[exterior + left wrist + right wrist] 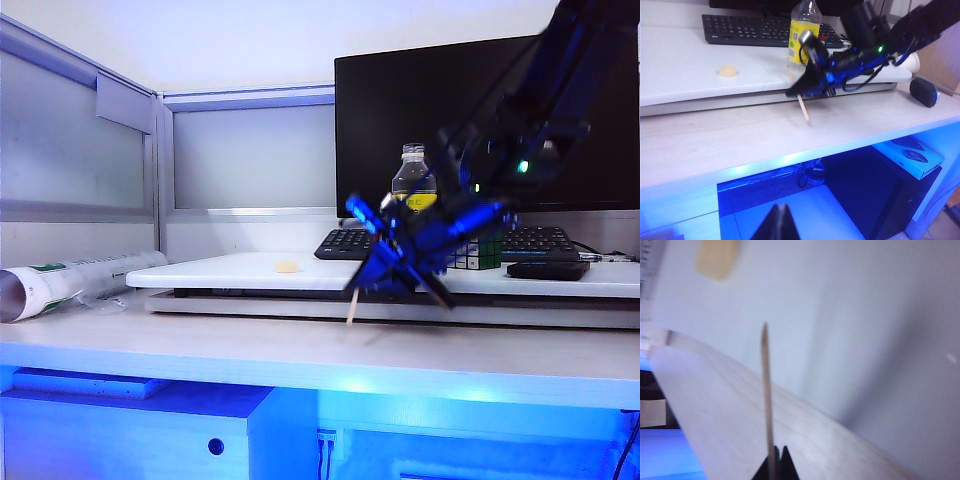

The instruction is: Grab a stick from the table and stick it in a plastic bottle.

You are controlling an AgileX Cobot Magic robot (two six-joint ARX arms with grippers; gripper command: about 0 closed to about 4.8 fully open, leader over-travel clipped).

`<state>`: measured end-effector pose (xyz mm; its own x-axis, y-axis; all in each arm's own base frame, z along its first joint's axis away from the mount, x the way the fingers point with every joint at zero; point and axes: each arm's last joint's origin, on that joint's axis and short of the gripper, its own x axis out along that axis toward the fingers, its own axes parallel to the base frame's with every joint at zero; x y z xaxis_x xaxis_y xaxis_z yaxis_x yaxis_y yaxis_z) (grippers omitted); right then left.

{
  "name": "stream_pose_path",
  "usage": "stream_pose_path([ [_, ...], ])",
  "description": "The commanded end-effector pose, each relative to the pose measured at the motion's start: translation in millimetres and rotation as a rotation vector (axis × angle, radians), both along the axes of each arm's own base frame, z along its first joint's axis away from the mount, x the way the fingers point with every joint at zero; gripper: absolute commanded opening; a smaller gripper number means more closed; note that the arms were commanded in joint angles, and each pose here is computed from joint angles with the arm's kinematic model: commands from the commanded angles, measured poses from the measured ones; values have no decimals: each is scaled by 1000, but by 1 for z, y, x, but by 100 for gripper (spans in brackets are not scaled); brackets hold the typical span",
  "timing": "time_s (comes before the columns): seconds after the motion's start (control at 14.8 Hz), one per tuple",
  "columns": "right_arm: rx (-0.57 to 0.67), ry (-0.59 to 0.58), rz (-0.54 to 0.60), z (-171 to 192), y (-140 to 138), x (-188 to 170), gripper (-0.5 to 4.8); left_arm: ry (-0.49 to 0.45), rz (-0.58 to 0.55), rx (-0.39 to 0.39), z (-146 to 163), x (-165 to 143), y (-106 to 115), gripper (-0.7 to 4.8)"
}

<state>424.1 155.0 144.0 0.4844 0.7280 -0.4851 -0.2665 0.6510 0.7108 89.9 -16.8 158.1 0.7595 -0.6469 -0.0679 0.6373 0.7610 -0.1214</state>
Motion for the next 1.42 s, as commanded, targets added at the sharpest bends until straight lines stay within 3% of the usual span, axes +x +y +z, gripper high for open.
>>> stream_pose_path([
  [0.07,19,-66,10,21,0,-1,-9,-13,-5,0,2,0,0,-5],
  [0.41,43,-144,11,62,-2,-10,-9,-12,-5,-1,2,0,0,-5],
  [0.47,12,-357,4,121,-9,-27,-9,-12,-5,0,2,0,0,-5],
  [0.61,-40,-543,-29,156,-14,-35,-9,-12,-5,0,2,0,0,-5],
  [0.81,-74,-680,-10,186,-14,-32,-9,-13,-5,0,2,0,0,-5],
  [0.88,-227,-857,-68,224,-16,-29,-9,-14,7,2,2,0,0,-5],
  [1.15,-415,-1000,-101,237,-20,-26,-9,-13,39,4,2,1,1,-5],
  [1.42,-456,-1039,-118,231,-23,-17,-9,-16,87,9,2,2,2,-5],
])
